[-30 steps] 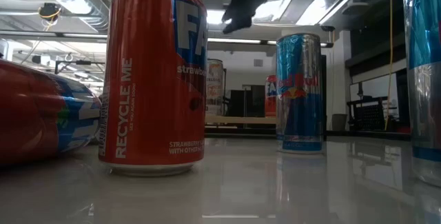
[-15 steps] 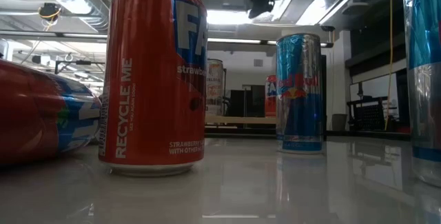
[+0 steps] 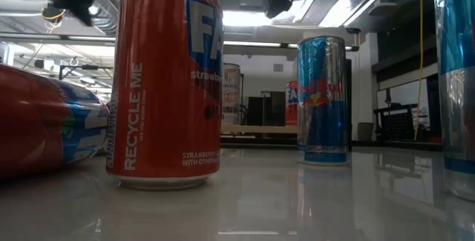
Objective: Place canned beverage on shelf
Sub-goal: Put the top white pink soda can on the shelf
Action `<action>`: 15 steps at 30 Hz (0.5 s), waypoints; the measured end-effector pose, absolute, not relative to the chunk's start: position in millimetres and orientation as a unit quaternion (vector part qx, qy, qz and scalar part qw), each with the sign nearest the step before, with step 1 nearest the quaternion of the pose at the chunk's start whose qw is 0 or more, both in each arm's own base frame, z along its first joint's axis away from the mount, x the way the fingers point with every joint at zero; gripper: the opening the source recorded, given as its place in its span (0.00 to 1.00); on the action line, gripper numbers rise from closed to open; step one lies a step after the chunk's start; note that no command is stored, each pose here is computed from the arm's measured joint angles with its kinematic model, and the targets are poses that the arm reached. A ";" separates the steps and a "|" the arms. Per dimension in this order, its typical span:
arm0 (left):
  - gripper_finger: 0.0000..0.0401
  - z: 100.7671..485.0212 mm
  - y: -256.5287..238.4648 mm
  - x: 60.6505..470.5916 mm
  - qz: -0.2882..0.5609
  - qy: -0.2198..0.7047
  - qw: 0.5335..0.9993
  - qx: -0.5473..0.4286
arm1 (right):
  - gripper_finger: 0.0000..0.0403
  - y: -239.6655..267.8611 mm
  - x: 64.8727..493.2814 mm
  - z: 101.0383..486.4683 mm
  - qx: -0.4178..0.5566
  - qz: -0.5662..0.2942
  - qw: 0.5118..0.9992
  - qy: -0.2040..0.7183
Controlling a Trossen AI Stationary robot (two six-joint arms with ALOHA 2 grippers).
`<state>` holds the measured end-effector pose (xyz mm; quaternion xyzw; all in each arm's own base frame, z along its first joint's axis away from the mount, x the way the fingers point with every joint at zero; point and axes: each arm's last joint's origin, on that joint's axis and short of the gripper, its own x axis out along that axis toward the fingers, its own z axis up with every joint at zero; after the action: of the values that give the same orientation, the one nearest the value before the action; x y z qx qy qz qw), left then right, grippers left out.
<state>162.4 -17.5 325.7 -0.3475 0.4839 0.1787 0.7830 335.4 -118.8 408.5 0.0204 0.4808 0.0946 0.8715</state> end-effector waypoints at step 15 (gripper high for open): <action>0.86 318.3 -43.2 135.7 0.236 0.601 0.582 -0.495 | 0.86 -118.9 339.3 405.2 0.015 0.097 0.875 0.475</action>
<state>135.7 -43.2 318.3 -0.4948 0.6010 0.2358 0.5817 339.3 -118.9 405.2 0.0153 0.4748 0.0967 0.8747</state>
